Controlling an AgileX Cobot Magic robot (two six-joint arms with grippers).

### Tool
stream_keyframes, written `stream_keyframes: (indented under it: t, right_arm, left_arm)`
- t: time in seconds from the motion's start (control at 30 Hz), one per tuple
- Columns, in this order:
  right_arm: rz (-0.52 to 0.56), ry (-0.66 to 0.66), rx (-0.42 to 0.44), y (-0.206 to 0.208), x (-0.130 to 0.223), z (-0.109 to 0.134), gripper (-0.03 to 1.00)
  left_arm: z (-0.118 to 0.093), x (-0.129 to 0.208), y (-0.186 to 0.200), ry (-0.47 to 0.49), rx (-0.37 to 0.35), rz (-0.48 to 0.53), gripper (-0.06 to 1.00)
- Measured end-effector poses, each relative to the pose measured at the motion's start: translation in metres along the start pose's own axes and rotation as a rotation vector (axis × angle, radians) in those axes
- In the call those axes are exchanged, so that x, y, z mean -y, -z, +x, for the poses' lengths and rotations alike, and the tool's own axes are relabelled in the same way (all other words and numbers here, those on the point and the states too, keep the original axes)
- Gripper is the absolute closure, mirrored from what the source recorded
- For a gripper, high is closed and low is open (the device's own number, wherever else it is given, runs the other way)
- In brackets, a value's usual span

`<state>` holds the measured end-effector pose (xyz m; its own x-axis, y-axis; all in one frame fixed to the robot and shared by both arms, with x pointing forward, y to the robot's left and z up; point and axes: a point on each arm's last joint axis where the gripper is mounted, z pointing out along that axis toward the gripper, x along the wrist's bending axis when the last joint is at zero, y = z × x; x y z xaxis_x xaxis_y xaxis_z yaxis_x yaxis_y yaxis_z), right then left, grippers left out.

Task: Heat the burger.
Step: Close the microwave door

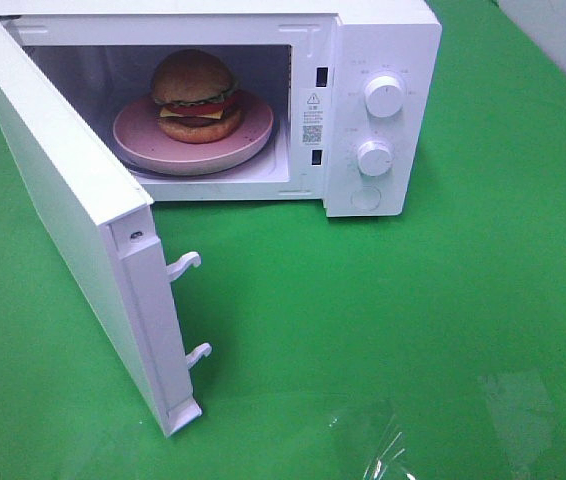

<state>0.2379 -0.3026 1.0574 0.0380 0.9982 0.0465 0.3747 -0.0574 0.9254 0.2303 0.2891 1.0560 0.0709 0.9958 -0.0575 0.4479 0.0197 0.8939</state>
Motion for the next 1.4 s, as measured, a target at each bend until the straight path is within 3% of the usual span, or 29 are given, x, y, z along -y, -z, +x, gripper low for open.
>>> stream_keyframes:
  t: [0.47, 0.87, 1.07, 1.1, 1.13, 1.2, 1.23, 1.27, 1.3, 1.33, 1.37, 1.4]
  right_arm:
    - [0.0, 0.0, 0.0, 0.0, 0.0, 0.0, 0.21]
    - [0.0, 0.0, 0.0, 0.0, 0.0, 0.0, 0.21]
    - [0.0, 0.0, 0.0, 0.0, 0.0, 0.0, 0.21]
    - [0.0, 0.0, 0.0, 0.0, 0.0, 0.0, 0.21]
    - [0.0, 0.0, 0.0, 0.0, 0.0, 0.0, 0.21]
    - [0.0, 0.0, 0.0, 0.0, 0.0, 0.0, 0.21]
    - [0.0, 0.0, 0.0, 0.0, 0.0, 0.0, 0.21]
    - [0.0, 0.0, 0.0, 0.0, 0.0, 0.0, 0.21]
    - [0.0, 0.0, 0.0, 0.0, 0.0, 0.0, 0.21]
    - [0.0, 0.0, 0.0, 0.0, 0.0, 0.0, 0.21]
    - [0.0, 0.0, 0.0, 0.0, 0.0, 0.0, 0.21]
    - [0.0, 0.0, 0.0, 0.0, 0.0, 0.0, 0.21]
  left_arm:
    - [0.0, -0.001, 0.0, 0.001, 0.002, -0.004, 0.14]
    - [0.002, -0.024, -0.002, -0.047, -0.018, -0.123, 0.14]
    - [0.004, -0.039, -0.014, -0.038, -0.028, -0.14, 0.22]
    - [0.005, -0.043, -0.02, -0.034, -0.03, -0.131, 0.3]
    - [0.005, -0.043, -0.02, -0.034, -0.03, -0.131, 0.3]
    - [0.007, -0.051, -0.033, -0.025, -0.033, -0.101, 0.56]
    - [0.007, -0.051, -0.033, -0.025, -0.033, -0.101, 0.56]
    - [0.008, -0.055, -0.037, -0.019, -0.032, -0.111, 0.7]
    - [0.008, -0.055, -0.037, -0.019, -0.032, -0.111, 0.7]
    - [0.008, -0.057, -0.038, -0.015, -0.031, -0.125, 0.75]
    - [0.008, -0.061, -0.04, -0.009, -0.031, -0.152, 0.87]
    - [0.008, -0.061, -0.04, -0.009, -0.031, -0.152, 0.87]
